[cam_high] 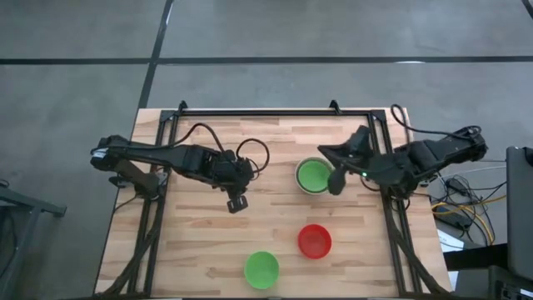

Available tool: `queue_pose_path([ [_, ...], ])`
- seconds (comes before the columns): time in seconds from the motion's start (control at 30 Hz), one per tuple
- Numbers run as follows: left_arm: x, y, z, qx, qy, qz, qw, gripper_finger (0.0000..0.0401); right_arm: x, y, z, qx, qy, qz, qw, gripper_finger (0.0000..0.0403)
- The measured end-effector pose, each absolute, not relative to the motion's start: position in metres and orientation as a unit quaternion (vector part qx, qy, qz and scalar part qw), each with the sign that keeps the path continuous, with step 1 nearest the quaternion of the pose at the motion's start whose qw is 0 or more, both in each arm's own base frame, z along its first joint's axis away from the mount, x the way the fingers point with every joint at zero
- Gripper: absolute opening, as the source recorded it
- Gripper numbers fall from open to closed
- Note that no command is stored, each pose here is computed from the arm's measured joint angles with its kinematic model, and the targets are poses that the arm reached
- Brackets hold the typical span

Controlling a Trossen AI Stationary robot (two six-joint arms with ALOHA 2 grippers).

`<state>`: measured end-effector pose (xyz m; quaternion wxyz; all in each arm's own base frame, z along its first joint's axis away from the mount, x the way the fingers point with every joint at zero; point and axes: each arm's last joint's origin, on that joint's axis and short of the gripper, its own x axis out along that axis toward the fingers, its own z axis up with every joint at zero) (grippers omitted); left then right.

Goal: Nest bowls inside each other
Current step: Stack the green bowl on the green bowl

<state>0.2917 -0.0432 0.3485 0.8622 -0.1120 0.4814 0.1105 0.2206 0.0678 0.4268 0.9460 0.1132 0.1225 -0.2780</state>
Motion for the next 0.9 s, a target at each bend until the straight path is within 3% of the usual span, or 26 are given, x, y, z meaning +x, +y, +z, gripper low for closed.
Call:
queue_pose_path([
  [0.57,0.295,-0.043,0.319,-0.114,0.492,0.119,0.855,0.0097,0.182,0.085,0.448,0.013,0.105,-0.179,0.978,0.0008],
  [0.9,0.296,-0.044,0.319,-0.125,0.491,0.113,0.855,0.0097,0.163,0.085,0.421,0.013,0.048,-0.126,0.991,0.0008],
])
